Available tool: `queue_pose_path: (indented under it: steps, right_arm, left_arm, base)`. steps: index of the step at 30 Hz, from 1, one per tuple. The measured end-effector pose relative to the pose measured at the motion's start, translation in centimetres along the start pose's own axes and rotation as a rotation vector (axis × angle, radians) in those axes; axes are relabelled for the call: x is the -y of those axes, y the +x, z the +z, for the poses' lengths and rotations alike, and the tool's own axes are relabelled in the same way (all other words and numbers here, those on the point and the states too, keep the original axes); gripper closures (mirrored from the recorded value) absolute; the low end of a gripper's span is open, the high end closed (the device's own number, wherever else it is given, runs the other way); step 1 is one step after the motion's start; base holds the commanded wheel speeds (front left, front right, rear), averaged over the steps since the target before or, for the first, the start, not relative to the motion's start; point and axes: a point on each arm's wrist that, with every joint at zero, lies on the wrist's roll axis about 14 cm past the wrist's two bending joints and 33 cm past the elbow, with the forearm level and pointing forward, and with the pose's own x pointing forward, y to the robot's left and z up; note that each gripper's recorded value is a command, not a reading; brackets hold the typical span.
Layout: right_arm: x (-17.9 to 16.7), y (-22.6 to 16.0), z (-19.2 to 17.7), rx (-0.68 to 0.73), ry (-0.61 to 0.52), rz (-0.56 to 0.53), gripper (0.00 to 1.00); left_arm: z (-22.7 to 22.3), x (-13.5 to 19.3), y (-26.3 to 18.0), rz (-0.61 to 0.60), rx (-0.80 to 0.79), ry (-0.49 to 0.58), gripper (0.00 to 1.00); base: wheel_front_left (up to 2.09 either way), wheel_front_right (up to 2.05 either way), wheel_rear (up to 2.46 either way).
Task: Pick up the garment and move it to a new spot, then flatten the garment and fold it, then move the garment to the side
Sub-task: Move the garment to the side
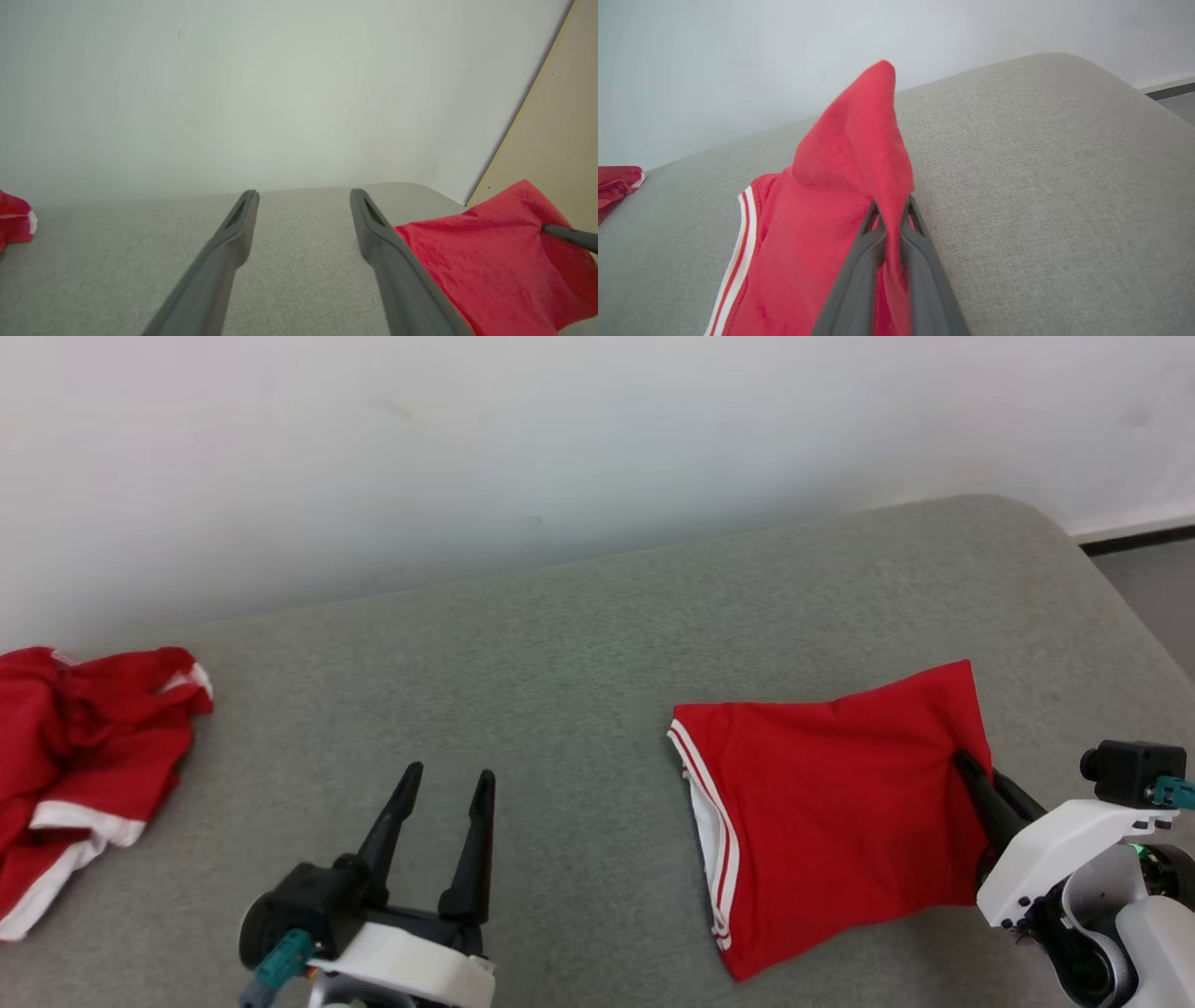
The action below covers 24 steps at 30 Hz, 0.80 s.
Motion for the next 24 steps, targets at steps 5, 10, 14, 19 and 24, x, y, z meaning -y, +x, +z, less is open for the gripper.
queue_pose_path:
  steps: [5,10,14,19,24]
  right_arm:
    - [3.1,-2.2,0.7,0.05,0.027,-0.089,1.0]
    - [5.3,-4.0,0.8,0.079,0.051,-0.155,1.0]
    - [6.2,-4.5,0.6,0.085,0.066,-0.184,1.0]
    - [6.3,-3.7,0.9,0.088,0.056,-0.181,1.0]
    - [6.5,-1.6,3.2,0.1,-0.005,-0.166,1.0]
  left_arm:
    - [-1.3,3.7,1.9,-0.118,-0.023,-0.027,0.0]
    - [-2.5,6.6,3.2,-0.21,-0.043,-0.041,0.0]
    - [-3.4,7.9,3.8,-0.256,-0.057,-0.047,0.0]
    - [-4.0,8.2,4.2,-0.279,-0.065,-0.022,0.0]
    - [-4.5,7.8,5.0,-0.297,-0.063,0.01,0.0]
  base:
    - [0.0,0.0,0.0]
    - [0.0,0.0,0.0]
    - [0.0,0.0,0.0]
    - [0.0,0.0,0.0]
    - [0.0,0.0,0.0]
